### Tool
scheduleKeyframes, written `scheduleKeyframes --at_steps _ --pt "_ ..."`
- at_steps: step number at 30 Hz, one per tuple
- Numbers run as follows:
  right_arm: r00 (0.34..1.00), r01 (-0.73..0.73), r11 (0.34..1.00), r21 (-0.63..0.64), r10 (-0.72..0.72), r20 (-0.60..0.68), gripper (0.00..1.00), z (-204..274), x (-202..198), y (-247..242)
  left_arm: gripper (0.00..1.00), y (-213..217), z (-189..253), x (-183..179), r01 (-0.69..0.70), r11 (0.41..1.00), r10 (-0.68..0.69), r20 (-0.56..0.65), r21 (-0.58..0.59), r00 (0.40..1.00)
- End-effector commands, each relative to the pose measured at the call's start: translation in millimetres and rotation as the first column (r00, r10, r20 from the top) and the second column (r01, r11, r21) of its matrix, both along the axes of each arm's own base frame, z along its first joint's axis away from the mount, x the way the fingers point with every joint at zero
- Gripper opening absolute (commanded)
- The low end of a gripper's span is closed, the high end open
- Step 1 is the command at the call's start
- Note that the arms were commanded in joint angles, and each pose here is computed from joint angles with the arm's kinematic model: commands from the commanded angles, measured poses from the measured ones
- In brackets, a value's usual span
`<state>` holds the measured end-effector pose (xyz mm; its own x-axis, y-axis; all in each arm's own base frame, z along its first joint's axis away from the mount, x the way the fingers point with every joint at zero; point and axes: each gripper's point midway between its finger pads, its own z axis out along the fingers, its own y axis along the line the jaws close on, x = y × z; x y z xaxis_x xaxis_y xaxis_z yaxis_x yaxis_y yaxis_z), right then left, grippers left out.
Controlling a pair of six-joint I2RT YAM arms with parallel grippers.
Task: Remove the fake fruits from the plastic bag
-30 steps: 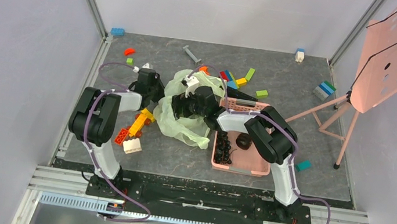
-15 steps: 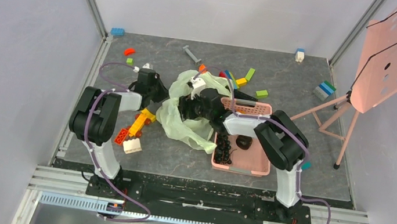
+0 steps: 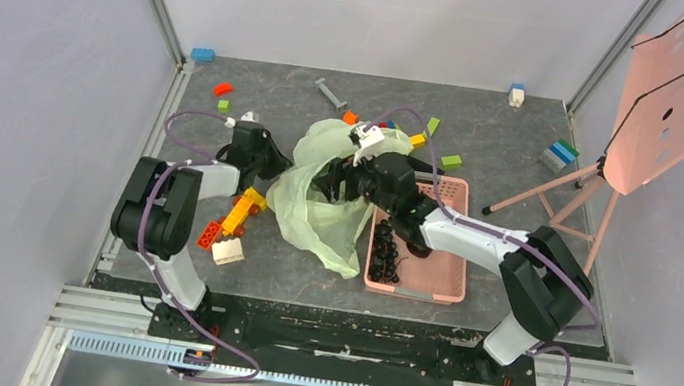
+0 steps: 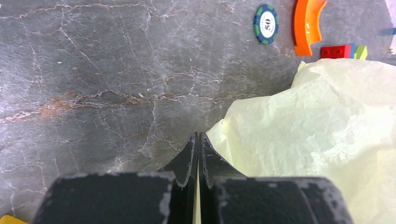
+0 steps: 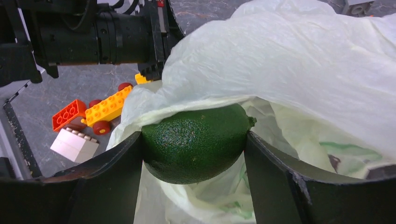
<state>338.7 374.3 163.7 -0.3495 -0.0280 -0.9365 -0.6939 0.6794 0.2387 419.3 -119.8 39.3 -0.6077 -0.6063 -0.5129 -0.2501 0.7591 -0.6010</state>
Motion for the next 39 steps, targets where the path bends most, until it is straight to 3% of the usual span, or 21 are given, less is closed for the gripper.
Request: scheduleKeyframes --at_steps 1,9,18,26,33,39 --pt "0.998 0.03 0.999 0.023 -0.031 0.048 0.53 27.4 -8.7 -19.6 0.02 5.7 27.9 3.0 -0.028 0.999 0.029 0.069 -0.015 0.997" --pt "0.987 0.15 0.988 -0.025 -0.149 0.056 0.52 38.4 -31.4 -74.1 0.02 14.2 34.8 -7.3 -0.057 0.998 0.056 0.07 0.003 0.996" --pt "0.939 0.345 0.919 -0.189 -0.341 0.05 0.52 8.1 -52.6 -153.5 0.02 17.2 40.7 -13.6 -0.061 0.998 0.06 0.082 0.008 0.995" --pt "0.906 0.411 0.853 -0.322 -0.421 0.041 0.52 -24.8 -59.5 -188.7 0.02 16.6 58.8 -17.2 -0.064 0.998 0.064 0.08 -0.008 0.995" --pt "0.914 0.375 0.843 -0.385 -0.405 0.004 0.56 -46.9 -61.7 -188.7 0.21 17.9 90.0 -25.6 -0.071 0.996 0.076 0.126 -0.05 0.989" --pt "0.916 0.371 0.846 -0.383 -0.4 0.003 0.75 -45.9 -60.0 -186.3 0.37 22.0 106.9 -36.3 -0.063 0.997 0.068 0.15 -0.037 0.986"
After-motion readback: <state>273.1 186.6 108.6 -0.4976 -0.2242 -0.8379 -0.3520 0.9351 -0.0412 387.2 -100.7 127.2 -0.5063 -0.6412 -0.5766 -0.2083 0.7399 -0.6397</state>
